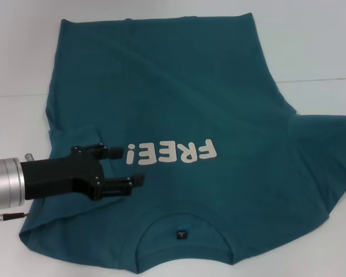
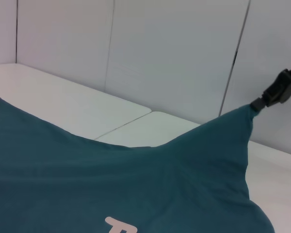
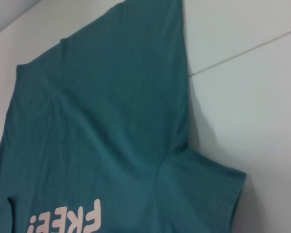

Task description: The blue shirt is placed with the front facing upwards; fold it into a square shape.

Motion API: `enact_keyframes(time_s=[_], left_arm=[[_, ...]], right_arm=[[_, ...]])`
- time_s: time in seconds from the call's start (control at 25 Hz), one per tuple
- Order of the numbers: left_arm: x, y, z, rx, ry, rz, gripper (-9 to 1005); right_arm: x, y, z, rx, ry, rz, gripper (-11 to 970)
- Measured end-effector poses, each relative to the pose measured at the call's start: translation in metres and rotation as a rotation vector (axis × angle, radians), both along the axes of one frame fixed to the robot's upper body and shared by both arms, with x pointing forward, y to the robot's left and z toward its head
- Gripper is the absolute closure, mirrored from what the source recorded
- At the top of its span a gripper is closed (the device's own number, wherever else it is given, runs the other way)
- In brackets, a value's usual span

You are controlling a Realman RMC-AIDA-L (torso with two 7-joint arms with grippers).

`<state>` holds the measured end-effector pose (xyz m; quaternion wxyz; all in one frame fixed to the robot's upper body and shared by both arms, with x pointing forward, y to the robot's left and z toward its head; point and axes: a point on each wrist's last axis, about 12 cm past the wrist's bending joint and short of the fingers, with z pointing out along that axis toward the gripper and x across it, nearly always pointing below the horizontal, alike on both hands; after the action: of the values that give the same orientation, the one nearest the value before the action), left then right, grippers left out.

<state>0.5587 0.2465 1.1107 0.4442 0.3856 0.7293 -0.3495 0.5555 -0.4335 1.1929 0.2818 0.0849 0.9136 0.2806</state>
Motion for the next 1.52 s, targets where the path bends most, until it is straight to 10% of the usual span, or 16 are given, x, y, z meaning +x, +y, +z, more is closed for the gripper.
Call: enact_keyframes(time_s=[0.84, 1.52], left_arm=[[-0.001, 0.001, 0.000, 0.002, -0.012, -0.005, 147], [-0.002, 0.003, -0.001, 0.002, -0.015, 0.001, 146]], right_arm=[[0.063, 0.099, 0.028, -0.069, 0.020, 0.258, 942], [0.089, 0.151, -0.007, -0.071, 0.089, 0.321, 895]])
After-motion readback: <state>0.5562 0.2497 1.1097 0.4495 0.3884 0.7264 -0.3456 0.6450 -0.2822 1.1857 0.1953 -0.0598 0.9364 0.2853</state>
